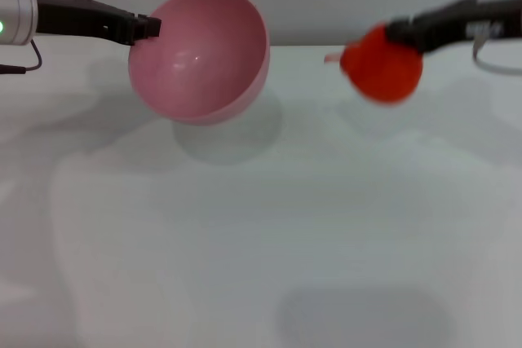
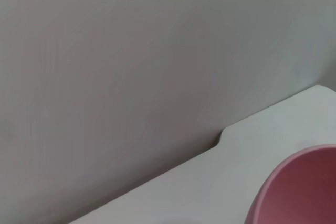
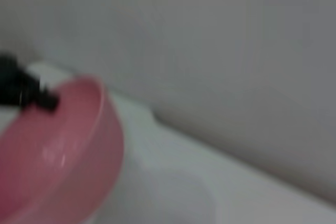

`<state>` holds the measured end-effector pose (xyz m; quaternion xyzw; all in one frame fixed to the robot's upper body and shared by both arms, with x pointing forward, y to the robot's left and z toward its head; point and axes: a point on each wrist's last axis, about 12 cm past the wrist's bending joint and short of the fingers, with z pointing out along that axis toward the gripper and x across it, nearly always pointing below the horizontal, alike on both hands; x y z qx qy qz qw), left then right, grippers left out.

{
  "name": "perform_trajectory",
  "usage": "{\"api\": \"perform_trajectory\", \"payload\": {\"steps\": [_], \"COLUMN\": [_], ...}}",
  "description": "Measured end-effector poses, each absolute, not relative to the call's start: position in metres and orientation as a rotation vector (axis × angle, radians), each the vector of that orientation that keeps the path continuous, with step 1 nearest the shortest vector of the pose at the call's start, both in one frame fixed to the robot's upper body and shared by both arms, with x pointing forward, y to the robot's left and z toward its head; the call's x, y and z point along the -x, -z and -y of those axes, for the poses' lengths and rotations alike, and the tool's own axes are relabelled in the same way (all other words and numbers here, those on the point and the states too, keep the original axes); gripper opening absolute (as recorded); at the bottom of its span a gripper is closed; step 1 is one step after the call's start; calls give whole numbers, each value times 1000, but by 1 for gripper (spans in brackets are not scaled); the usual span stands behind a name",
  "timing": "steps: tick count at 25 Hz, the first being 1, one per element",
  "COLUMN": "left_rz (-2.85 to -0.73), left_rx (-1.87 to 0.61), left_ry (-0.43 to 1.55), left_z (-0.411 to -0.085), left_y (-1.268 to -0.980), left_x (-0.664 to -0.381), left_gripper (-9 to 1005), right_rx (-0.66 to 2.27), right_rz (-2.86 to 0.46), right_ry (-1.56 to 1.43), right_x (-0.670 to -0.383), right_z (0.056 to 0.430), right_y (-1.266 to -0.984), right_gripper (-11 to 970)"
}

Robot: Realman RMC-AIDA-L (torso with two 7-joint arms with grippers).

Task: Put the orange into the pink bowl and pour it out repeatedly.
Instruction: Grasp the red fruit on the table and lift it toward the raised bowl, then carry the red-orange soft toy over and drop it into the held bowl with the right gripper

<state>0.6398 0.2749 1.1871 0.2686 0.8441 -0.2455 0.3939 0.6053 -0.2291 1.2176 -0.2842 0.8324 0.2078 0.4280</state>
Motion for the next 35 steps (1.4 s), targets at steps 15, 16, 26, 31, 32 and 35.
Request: {"api": "perform_trajectory", "payload": {"steps": [15,16,26,31,32,35], "left_rz": [-2149,-2149,-2168,-2170,-2172,-2180], "left_rx": [-707,-709,-789,-793,-790,-794], "left_ry": [655,657,644,642,642,642], "left_z": [-262,-260,-239,-237,-237,-237], "left_y": [-1180,-1179,-1172,-1172,-1172,-1169], "left_x": [-636,-636,-635,-636,-635,-634], "left_gripper": [45,45,46,46,46,46], "right_rx": [910,924,1057,1108,1108,1097], "right_rz": [-1709,-1703,-1737,-1782,-1791,-1816], "right_ry": [-464,-472,-563,-579,-584,-595], "right_x": [-586,-586,-587,-589,-590,-592], "right_z": [177,173,134,126,126,126], "right_y": [-1313,-1313,-1288,-1271,-1268,-1261], "right_gripper": [51,51,54,55,55,56]}}
